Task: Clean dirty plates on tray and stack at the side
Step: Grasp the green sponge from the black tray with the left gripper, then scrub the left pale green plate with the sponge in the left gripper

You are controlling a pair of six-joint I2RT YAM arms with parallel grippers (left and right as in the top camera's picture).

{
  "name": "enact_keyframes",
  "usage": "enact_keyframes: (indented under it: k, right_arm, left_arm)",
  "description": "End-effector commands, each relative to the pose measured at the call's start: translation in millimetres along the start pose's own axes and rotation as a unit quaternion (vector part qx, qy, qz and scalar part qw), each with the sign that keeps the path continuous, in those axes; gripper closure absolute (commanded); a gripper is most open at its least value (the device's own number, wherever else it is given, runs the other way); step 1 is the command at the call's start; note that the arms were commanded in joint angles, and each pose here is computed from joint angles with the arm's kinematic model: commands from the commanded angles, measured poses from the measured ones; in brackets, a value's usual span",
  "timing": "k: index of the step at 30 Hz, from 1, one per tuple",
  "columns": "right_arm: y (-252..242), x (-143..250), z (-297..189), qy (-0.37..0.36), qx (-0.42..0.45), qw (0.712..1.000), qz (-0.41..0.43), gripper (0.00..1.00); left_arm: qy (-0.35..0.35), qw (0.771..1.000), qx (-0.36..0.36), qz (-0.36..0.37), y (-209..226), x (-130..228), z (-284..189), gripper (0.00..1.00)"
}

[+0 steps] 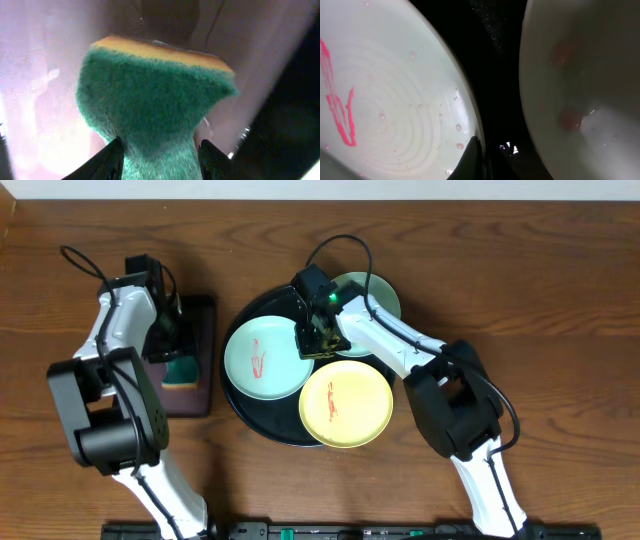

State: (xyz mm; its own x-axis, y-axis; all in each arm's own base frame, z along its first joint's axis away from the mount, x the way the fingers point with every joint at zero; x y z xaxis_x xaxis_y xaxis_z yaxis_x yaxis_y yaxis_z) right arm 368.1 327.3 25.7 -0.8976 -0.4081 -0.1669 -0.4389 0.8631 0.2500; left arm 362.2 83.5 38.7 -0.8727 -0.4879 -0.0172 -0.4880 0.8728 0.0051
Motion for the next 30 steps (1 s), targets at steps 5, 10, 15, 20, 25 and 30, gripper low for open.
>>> enact_keyframes:
  k: [5, 10, 15, 20, 25, 30]
  right_arm:
    - [-3, 6, 16, 0.014, 0.016, 1.0, -0.016, 0.99]
    - [-4, 5, 16, 0.013, 0.02, 1.0, -0.016, 0.99]
    - [-6, 5, 16, 0.012, 0.027, 0.999, -0.016, 0.99]
    - [-7, 6, 15, 0.013, 0.027, 0.999, -0.016, 0.99]
    - [-7, 5, 16, 0.013, 0.027, 0.999, -0.016, 0.99]
    - [-7, 6, 16, 0.014, 0.027, 0.999, -0.016, 0.99]
  left_arm:
    - [0.019, 1.0, -0.012, -0.013, 4, 4, 15, 0.69]
    - [0.006, 1.0, -0.008, -0.013, 3, -2, 16, 0.89]
    - [0.003, 1.0, -0.007, -0.026, 2, -3, 16, 0.93]
    - [0.024, 0.999, -0.012, -0.025, 4, 7, 16, 0.54]
    - [0.033, 0.999, -0.015, -0.025, 6, 12, 18, 0.52]
    - [0.029, 0.999, -0.014, -0.029, 6, 12, 24, 0.7]
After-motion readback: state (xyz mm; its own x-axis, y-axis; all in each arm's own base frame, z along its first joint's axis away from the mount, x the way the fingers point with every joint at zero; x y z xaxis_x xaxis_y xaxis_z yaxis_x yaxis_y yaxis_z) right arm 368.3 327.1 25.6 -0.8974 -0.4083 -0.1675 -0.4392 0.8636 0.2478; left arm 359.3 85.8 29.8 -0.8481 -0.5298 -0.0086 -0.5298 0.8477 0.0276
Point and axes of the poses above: each gripper's point midway between its finger pads, its own z axis out along the fingers, its own y axis along the line the jaws close on, x = y × z, the point moved 2 cm from there along -z, back along the fingers, and after that the axes turned 14 degrees about -z, right-handed, at the moved point
